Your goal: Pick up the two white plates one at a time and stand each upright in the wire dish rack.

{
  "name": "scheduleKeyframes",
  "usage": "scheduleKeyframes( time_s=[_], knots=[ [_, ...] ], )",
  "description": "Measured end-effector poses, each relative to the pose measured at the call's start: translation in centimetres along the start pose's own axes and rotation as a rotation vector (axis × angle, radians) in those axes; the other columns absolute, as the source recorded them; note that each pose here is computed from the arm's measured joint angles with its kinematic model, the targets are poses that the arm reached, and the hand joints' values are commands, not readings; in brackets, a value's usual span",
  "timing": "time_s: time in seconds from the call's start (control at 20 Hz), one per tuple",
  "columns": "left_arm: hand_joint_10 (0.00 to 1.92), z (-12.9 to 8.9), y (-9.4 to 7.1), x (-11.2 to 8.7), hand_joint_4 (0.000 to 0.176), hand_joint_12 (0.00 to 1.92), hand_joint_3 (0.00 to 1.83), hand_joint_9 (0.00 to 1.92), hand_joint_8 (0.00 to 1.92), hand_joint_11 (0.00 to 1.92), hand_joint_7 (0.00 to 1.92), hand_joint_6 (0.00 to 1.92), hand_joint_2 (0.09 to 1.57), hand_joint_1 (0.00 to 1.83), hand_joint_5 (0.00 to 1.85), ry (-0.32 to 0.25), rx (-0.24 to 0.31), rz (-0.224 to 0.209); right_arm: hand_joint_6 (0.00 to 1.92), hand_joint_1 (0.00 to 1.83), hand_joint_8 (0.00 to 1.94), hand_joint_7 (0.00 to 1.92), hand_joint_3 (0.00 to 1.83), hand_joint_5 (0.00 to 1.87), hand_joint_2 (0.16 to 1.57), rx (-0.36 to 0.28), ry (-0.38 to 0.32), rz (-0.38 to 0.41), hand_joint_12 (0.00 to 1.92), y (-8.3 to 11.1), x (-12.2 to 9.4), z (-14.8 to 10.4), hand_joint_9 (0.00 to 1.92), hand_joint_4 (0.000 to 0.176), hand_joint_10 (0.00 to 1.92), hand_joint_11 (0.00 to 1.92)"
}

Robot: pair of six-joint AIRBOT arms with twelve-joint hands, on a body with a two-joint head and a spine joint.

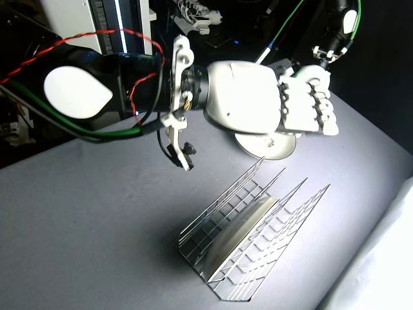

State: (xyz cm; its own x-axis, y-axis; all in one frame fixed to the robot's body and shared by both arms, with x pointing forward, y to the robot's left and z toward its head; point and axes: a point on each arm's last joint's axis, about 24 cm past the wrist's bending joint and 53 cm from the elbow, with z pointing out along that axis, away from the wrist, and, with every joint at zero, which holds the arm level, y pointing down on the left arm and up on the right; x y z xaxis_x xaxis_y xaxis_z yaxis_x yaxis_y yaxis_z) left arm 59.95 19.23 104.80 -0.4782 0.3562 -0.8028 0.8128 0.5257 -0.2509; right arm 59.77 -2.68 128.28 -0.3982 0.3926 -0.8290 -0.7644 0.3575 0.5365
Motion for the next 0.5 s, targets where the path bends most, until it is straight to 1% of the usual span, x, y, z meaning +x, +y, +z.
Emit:
scheduleKeyframes(
  time_s=[0.05, 0.15, 0.2, 0.25, 0.3, 0.4, 0.5],
  knots=[
    [0.0, 0.0, 0.1, 0.4, 0.0, 0.0, 0.01, 0.0, 0.0, 0.0, 0.0, 0.0, 1.07, 0.0, 0.0, 0.005, -0.004, -0.018, 0.0, 1.45, 0.0, 0.0, 0.0, 0.0, 0.9, -0.01, 0.02, -0.02, 0.0, 0.2, 0.7, 0.1, 0.0, 0.0, 0.0, 0.0],
    [0.0, -0.1, 0.2, 1.2, 0.0, 0.0, 0.0, 0.0, 0.0, 0.0, 0.0, 0.0, 1.05, 0.0, 0.0, 0.016, -0.006, -0.05, 0.0, 1.38, 0.0, 0.0, 0.0, 0.0, 0.87, -0.022, 0.054, -0.046, 0.0, 0.5, 2.0, 0.5, 0.0, 0.0, 0.0, 0.0],
    [0.0, 0.0, 0.2, 1.5, 0.0, 0.0, 0.0, 0.0, 0.0, 0.0, 0.0, 0.0, 1.06, 0.0, 0.0, 0.019, -0.007, -0.068, 0.0, 1.37, 0.0, 0.0, 0.0, 0.0, 0.89, -0.032, 0.069, -0.056, 0.0, 0.7, 2.6, 0.5, 0.0, 0.0, 0.0, 0.0],
    [0.0, 0.0, 0.2, 1.9, 0.0, 0.0, 0.0, 0.0, 0.0, 0.0, 0.0, 0.0, 1.06, 0.0, 0.0, 0.026, -0.008, -0.081, 0.0, 1.4, 0.0, 0.0, 0.01, 0.0, 0.9, -0.039, 0.08, -0.057, 0.0, 0.8, 3.2, 0.6, 0.0, 0.0, 0.0, 0.0],
    [0.0, -0.1, 0.2, 2.1, 0.0, 0.0, 0.01, 0.0, 0.0, 0.0, 0.0, 0.0, 1.07, 0.0, 0.0, 0.03, -0.009, -0.095, 0.0, 1.43, 0.0, 0.0, 0.01, 0.0, 0.92, -0.042, 0.111, -0.067, 0.0, 0.8, 4.4, 0.7, 0.0, 0.0, 0.0, 0.0],
    [0.0, -0.1, 0.3, 2.3, 0.0, 0.0, 0.0, 0.0, 0.0, 0.0, 0.0, 0.0, 1.05, 0.0, 0.0, 0.031, -0.009, -0.104, 0.0, 1.38, 0.0, 0.0, 0.01, 0.0, 0.91, -0.045, 0.148, -0.069, 0.0, 0.7, 6.1, 0.8, 0.0, 0.0, 0.0, 0.0],
    [0.0, -0.1, 0.3, 2.4, 0.0, 0.0, 0.0, 0.0, 0.0, 0.0, 0.0, 0.0, 1.05, 0.0, 0.0, 0.032, -0.008, -0.11, 0.0, 1.38, 0.0, 0.0, 0.01, 0.0, 0.92, -0.039, 0.181, -0.07, 0.0, 0.5, 7.5, 1.0, 0.0, 0.0, 0.0, 0.0]
  ],
)
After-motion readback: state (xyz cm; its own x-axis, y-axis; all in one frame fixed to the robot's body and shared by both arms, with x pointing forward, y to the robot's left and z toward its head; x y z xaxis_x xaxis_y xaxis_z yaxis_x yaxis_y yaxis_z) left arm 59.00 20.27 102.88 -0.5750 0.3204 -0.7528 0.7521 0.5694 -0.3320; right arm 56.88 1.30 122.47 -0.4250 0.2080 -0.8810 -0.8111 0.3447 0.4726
